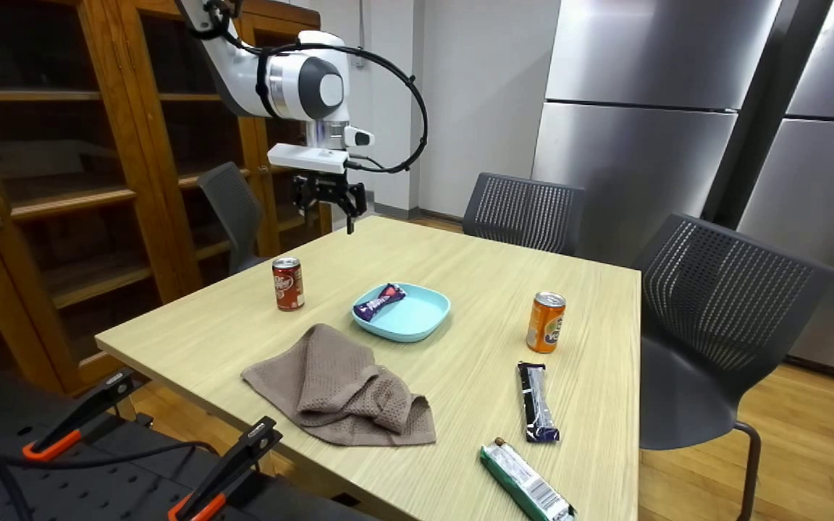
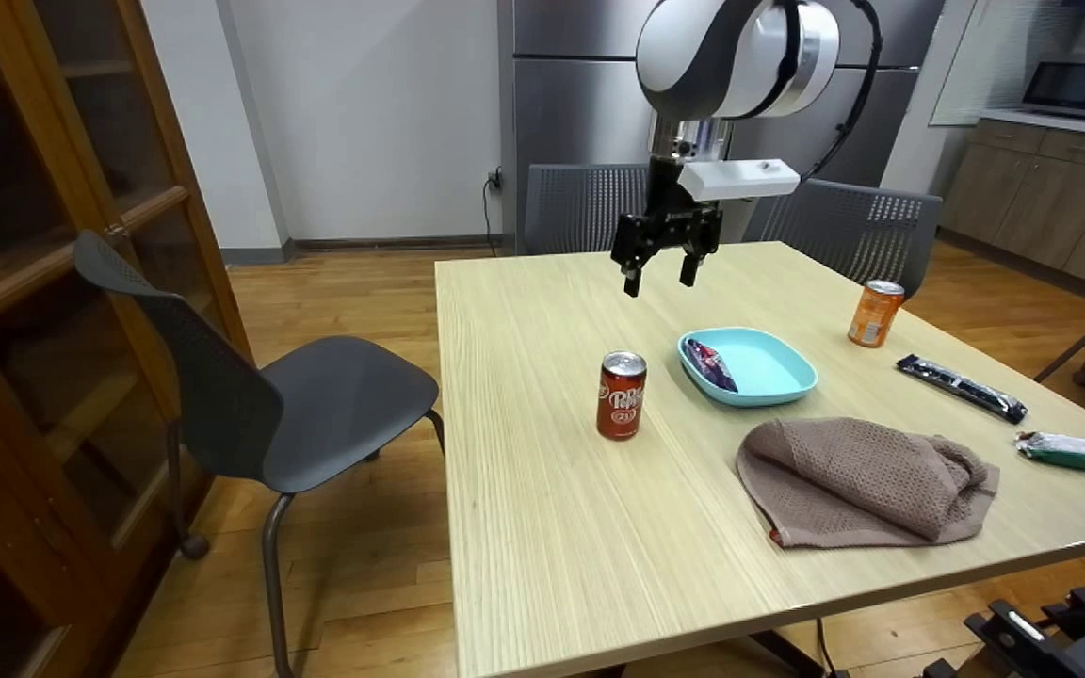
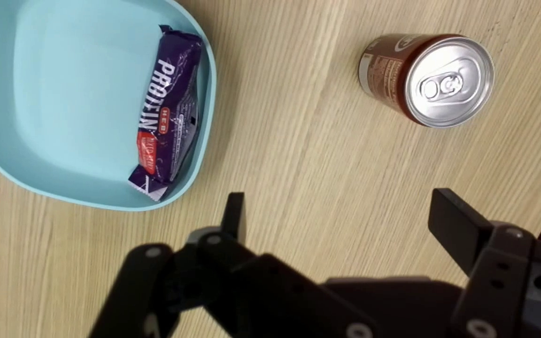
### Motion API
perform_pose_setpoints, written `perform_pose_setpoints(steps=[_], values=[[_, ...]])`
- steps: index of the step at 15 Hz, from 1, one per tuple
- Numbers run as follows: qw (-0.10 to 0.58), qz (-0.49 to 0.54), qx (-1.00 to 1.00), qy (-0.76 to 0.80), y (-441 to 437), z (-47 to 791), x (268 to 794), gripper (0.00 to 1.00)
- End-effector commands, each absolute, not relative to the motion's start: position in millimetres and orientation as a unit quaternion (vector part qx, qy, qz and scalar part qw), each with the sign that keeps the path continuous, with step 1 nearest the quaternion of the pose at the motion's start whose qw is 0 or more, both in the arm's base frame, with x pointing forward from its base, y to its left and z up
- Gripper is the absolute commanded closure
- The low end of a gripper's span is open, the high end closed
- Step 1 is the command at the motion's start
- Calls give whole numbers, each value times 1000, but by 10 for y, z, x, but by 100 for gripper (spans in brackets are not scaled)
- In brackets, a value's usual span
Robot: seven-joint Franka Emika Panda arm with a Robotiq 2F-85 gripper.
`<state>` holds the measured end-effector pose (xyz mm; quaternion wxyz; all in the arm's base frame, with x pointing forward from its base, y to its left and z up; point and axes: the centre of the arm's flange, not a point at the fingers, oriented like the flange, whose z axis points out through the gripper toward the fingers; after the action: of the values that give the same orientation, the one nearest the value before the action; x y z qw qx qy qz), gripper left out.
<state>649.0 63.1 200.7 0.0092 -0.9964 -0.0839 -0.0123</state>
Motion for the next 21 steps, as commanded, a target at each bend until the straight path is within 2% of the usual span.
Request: perform_pose_setpoints(steps=[1,10,15,21], values=[[9,-11,-996,-84,622,2009,6477,0],[9,-9,-996,-83,603,1990,6459,0],[-20,-46,-999,-16,567,2137,6261,0],[-31,-68,-994,74,-24,2240,6048,0]])
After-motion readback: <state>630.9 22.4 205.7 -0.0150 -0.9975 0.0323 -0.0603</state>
